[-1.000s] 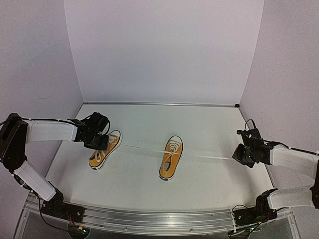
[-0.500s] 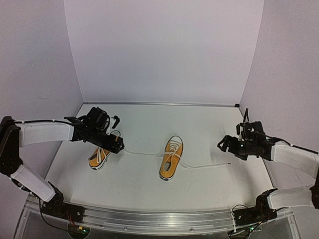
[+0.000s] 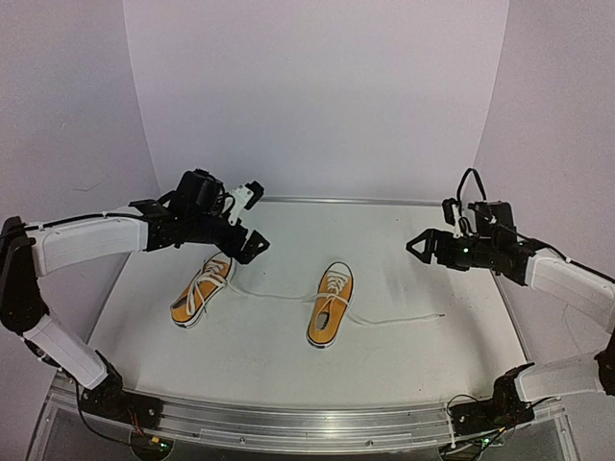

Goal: Tie the shoes

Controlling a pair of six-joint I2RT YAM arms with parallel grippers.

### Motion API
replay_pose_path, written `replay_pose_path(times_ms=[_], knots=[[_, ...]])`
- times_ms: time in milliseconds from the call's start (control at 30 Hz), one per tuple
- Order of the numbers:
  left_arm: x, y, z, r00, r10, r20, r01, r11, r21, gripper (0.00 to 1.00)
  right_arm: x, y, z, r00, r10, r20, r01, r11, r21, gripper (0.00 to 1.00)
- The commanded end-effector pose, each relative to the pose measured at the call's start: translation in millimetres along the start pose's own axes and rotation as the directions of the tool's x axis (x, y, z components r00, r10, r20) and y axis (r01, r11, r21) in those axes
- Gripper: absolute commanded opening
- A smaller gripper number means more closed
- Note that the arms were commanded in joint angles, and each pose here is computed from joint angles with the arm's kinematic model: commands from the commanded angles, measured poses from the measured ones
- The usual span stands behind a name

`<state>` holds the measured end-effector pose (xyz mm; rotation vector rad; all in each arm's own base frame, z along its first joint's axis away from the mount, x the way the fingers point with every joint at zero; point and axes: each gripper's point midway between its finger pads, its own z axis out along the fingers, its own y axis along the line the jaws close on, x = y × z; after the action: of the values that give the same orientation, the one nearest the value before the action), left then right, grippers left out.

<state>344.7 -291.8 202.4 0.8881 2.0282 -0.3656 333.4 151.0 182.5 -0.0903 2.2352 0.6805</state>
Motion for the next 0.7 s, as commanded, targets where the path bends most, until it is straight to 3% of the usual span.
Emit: replay_pose_path(times_ms=[0, 100, 300, 467, 667], knots=[[-7, -33, 32, 0.971, 0.238, -0.01, -0.231, 0.949, 0.216, 1.0, -34, 28, -9, 0.992, -0.097, 0.083, 0.105, 0.989, -0.104, 0.98], [27, -53, 55, 0.941, 0.332, -0.07, -0.292, 0.896, 0.336, 1.0, -32, 34, -12, 0.99, -0.114, 0.083, 0.125, 0.984, -0.131, 0.98], [64, -81, 82, 0.889, 0.455, -0.05, -0.383, 0.798, 0.465, 0.94, -21, 35, -11, 0.993, -0.106, 0.056, 0.113, 0.981, -0.157, 0.98], [84, -96, 99, 0.843, 0.535, -0.058, -0.414, 0.712, 0.567, 0.8, -15, 35, -13, 0.994, -0.099, 0.048, 0.106, 0.98, -0.167, 0.98], [85, -107, 116, 0.818, 0.574, -0.042, -0.429, 0.656, 0.621, 0.52, -10, 35, -11, 0.995, -0.093, 0.033, 0.097, 0.98, -0.175, 0.98]])
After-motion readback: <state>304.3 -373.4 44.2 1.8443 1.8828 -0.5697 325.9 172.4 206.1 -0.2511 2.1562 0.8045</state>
